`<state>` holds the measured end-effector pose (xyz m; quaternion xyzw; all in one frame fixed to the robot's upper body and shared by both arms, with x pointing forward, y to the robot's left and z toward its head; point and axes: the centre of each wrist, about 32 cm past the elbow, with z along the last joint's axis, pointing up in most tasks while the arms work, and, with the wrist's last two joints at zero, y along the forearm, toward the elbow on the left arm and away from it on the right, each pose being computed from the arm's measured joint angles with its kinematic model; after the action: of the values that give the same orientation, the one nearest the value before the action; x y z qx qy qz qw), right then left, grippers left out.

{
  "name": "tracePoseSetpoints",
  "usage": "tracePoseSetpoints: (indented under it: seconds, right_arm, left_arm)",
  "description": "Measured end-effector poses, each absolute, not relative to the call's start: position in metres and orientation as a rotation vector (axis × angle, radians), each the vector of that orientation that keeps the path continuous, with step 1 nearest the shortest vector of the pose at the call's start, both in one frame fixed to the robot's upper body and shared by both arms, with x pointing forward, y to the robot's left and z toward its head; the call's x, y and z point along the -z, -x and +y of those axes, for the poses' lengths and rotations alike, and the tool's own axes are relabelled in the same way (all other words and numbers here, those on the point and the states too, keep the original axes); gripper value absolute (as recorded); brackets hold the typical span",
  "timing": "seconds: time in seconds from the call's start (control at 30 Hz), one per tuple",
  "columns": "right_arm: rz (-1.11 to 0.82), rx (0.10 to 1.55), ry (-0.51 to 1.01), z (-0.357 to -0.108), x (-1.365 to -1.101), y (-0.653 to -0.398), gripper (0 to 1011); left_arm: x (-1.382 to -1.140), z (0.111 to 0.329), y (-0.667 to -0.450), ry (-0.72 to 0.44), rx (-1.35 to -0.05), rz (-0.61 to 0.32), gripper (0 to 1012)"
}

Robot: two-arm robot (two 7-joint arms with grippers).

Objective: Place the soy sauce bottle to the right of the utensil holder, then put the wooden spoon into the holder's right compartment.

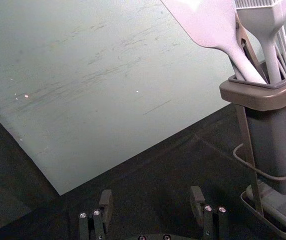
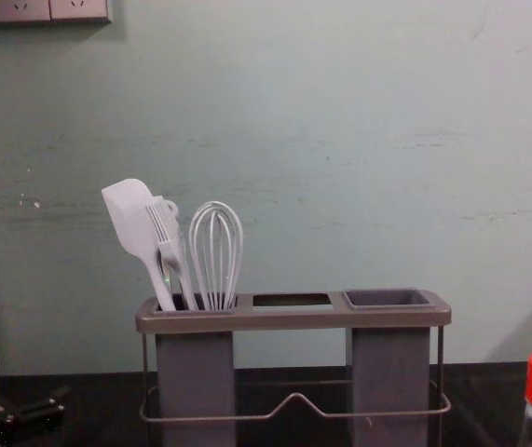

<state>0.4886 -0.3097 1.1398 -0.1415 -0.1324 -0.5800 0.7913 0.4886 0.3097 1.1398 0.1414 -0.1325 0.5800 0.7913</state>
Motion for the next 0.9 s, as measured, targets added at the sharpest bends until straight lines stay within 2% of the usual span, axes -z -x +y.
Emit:
tracePoseSetpoints:
  seconds: [0.9]
  right_arm:
    - [-0.285, 1.248, 0.304, -0.3097, -1.1398, -0.4886, 1002]
  left_arm:
    - [-1.1398, 0.3097, -0.4886, -0.304, -1.248, -0.285, 1012]
